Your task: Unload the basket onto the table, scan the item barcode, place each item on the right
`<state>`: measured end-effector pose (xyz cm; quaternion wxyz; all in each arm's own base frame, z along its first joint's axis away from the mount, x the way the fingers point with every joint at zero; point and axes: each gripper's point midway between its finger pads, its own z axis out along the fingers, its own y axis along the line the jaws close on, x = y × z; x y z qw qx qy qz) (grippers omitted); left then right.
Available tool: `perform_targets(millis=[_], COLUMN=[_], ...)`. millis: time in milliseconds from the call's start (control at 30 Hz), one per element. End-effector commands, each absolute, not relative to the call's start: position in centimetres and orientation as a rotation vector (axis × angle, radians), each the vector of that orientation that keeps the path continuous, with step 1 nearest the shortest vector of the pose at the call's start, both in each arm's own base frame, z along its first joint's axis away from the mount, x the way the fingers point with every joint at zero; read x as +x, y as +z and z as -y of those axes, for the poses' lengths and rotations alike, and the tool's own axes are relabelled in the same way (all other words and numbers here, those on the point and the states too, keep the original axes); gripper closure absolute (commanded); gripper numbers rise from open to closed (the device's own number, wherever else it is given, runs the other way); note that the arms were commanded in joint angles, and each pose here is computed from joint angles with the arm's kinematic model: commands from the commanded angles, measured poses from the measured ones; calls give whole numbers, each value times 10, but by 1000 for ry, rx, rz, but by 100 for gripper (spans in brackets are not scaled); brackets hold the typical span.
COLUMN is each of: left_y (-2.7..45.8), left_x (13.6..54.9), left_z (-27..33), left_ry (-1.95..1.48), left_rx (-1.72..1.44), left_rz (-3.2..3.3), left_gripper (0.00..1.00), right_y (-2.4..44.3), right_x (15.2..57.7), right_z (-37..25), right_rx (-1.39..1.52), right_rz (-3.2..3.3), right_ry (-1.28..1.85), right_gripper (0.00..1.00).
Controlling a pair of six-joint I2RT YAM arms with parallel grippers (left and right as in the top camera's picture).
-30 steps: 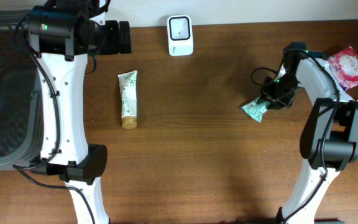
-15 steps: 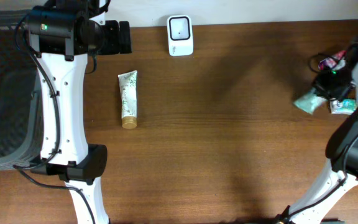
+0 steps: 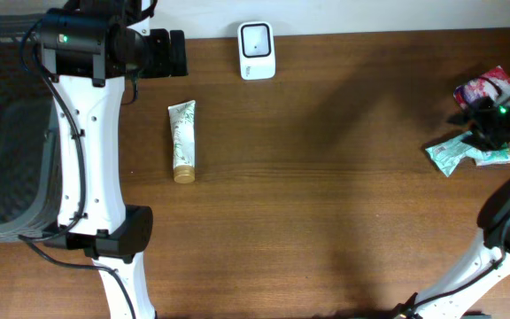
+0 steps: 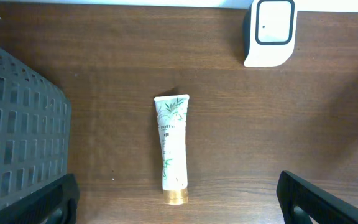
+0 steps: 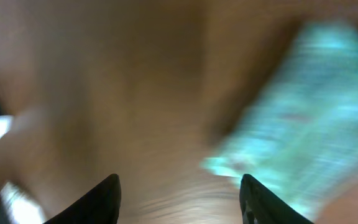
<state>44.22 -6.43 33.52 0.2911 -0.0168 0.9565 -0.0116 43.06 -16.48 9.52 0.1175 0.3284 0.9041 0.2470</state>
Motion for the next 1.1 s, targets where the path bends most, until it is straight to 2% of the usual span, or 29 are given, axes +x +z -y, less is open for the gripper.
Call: perform_targets(millis=[0, 100, 200, 267, 333, 467, 500, 867, 1067], left_y=[337, 337, 337, 337, 337, 337, 337, 337, 339], left_x=[441, 441, 441, 441, 441, 441, 441, 441, 442], left_z=[63, 62, 62, 62, 63, 62, 62, 63, 83], left_ry=[-28, -27, -28, -28, -28, -28, -28, -36, -184], left_rx=[-43, -44, -44, -44, -44, -44, -44, -43, -3], left_rz=[-2547, -2547, -2547, -2547, -2547, -2547, -2547, -2548, -2541], left_gripper=[1, 1, 1, 1, 1, 1, 1, 1, 1], right_y=[146, 158, 157, 152, 140, 119, 118, 118, 118], right_x=[464, 473, 475, 476, 476, 470, 470, 469, 469], right_z=[111, 76, 30, 10, -6, 31, 38, 47, 47], right_rx=[681, 575, 465, 402, 331, 340, 350, 411, 411], right_rz=[-2569, -2600, -2665, -2713, -2788, -2885, -2888, -2881, -2881], right_ry=[899, 913, 933, 885, 711, 186, 138, 149, 149], right_gripper=[32, 12, 0, 1, 1, 1, 1, 1, 1])
